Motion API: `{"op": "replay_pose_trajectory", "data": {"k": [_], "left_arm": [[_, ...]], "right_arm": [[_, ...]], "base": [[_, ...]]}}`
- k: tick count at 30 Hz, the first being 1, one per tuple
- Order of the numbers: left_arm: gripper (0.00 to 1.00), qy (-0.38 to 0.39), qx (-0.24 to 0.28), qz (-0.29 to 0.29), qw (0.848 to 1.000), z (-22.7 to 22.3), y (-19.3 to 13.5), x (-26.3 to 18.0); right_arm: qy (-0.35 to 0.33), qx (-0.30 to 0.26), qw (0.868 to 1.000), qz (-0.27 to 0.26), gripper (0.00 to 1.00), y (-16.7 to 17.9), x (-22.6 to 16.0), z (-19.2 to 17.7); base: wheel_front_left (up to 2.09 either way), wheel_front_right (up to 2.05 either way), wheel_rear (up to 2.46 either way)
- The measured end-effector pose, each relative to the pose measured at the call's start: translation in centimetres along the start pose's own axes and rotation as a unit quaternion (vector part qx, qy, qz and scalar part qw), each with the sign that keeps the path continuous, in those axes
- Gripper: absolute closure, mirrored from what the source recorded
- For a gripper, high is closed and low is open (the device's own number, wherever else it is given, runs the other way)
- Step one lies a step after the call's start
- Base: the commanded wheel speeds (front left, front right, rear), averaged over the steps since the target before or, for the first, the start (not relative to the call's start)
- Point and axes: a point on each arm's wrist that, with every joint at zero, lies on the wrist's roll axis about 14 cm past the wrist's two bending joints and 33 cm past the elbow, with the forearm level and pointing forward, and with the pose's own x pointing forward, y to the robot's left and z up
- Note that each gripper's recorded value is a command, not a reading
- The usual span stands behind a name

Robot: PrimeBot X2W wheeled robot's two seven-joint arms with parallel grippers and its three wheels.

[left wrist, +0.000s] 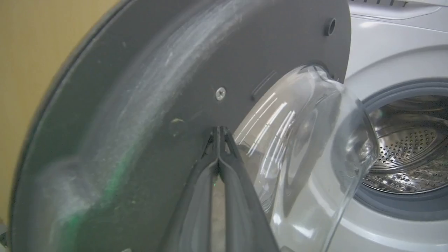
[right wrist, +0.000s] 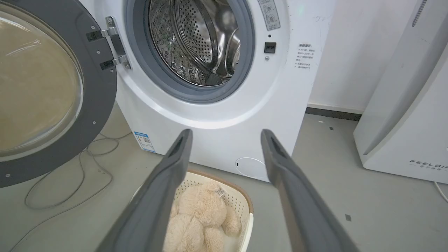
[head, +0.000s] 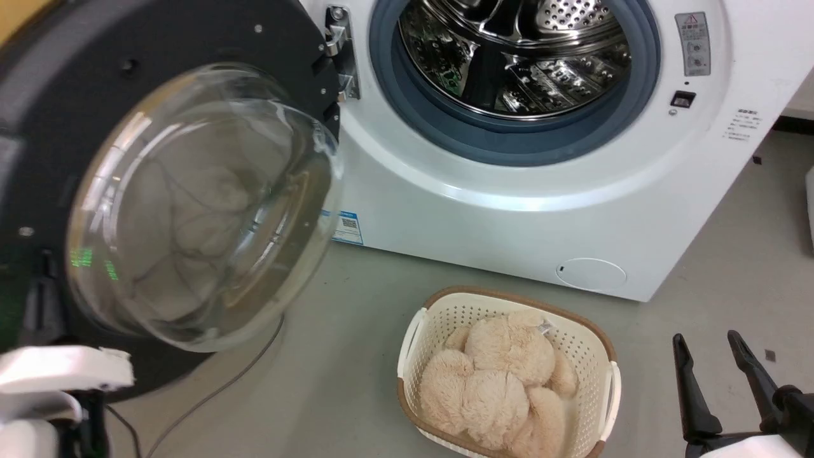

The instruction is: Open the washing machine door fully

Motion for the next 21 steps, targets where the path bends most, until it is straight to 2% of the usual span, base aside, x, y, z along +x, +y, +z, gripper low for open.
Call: {"op": "replay_pose_trajectory", "data": {"k": [8,14,21], "left_arm": [[1.0,0.003,0.031,0.034,0.999,-0.1,3.5,3.2],[1.0,0.011,0.053,0.052,0.997,-0.1,5.6,3.8],[1.0,0.004,0.08,0.032,0.996,0.4,5.4,2.8]], "right_arm": [[0.001,0.002,1.0,-0.008,0.0,-0.5,0.1,-0.1],[-0.016,0.004,1.0,-0.012,0.0,-0.6,-0.4,0.5],[-0.036,0.004,0.999,-0.017,0.0,-0.8,-1.2,1.6]], "base": [[0.0,0.0,0.0],[0.0,0.0,0.0],[0.0,0.0,0.0]]}}
